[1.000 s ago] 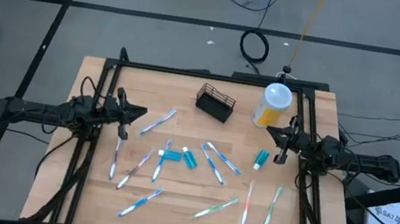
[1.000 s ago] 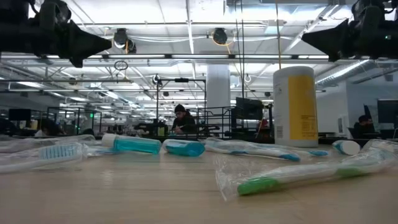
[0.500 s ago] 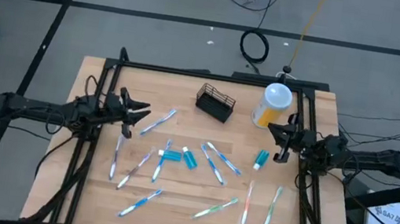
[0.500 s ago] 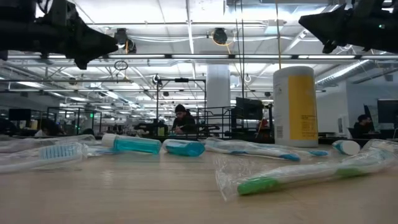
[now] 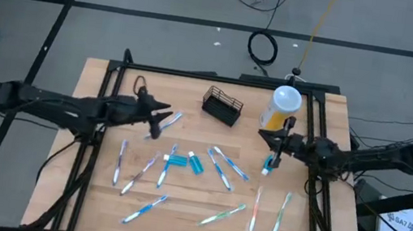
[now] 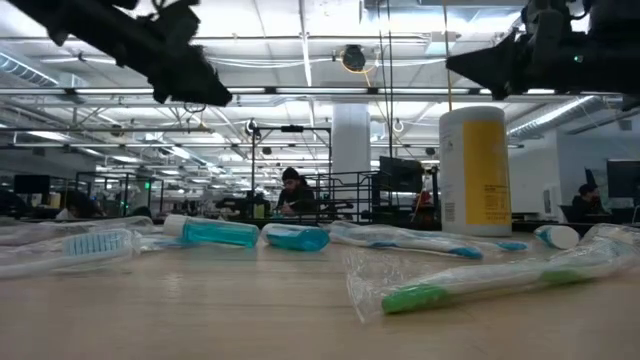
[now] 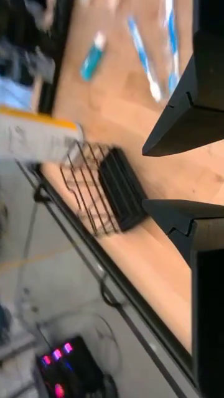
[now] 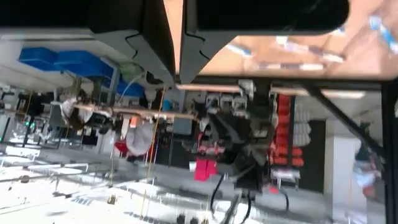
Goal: Pick & Place toothbrushing station
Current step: Put the blue toothbrush into the black wire organizer
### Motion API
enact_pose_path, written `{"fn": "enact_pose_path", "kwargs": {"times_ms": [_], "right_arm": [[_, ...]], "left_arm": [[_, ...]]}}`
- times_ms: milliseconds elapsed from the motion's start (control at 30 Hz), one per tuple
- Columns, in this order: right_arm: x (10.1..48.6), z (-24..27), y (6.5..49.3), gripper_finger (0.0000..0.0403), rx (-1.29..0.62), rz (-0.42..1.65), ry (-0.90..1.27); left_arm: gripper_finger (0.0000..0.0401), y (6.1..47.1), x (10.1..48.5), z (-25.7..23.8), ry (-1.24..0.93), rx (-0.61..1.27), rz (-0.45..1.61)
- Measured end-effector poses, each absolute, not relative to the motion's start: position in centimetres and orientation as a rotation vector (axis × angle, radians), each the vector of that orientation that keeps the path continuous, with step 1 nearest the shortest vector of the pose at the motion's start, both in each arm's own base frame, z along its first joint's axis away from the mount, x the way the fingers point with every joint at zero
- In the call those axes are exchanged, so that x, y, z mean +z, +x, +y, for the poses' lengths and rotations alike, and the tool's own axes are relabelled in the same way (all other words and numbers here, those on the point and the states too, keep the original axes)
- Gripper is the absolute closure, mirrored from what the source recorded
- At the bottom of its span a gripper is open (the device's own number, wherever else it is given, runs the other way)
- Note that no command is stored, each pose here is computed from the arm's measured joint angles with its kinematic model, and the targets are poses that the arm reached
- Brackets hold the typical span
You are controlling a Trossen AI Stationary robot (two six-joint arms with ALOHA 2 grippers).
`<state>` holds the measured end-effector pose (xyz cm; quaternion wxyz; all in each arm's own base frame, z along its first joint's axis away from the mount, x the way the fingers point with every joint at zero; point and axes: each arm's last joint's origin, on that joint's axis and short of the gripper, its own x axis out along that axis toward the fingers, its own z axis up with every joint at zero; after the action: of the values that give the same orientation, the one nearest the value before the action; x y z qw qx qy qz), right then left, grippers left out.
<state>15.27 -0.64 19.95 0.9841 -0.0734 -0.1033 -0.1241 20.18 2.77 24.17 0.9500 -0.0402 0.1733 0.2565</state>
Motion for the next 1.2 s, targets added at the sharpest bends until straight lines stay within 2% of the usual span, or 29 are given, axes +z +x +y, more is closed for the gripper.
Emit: {"fn": "enact_pose_path", "kwargs": {"times_ms": [200, 467, 800, 1200], "right_arm": [[20.1, -0.6, 15.6, 0.0383, -0.256, -0.234, -0.170], [20.2, -0.6, 15.6, 0.0383, -0.256, -0.240, -0.167], [20.2, -0.6, 15.6, 0.0383, -0.257, -0.238, -0.170], [20.2, -0.6, 15.6, 0.0383, -0.257, -0.238, -0.170]], "left_arm": [[0.0272, 22.7, 22.8, 4.4, -0.162, 0.574, 0.475], [0.0272, 24.3, 19.1, 6.7, -0.334, 0.626, 0.612], [0.0272, 25.1, 15.1, 8.1, -0.359, 0.677, 0.774], [0.0272, 25.4, 13.3, 8.3, -0.332, 0.715, 0.845]]}}
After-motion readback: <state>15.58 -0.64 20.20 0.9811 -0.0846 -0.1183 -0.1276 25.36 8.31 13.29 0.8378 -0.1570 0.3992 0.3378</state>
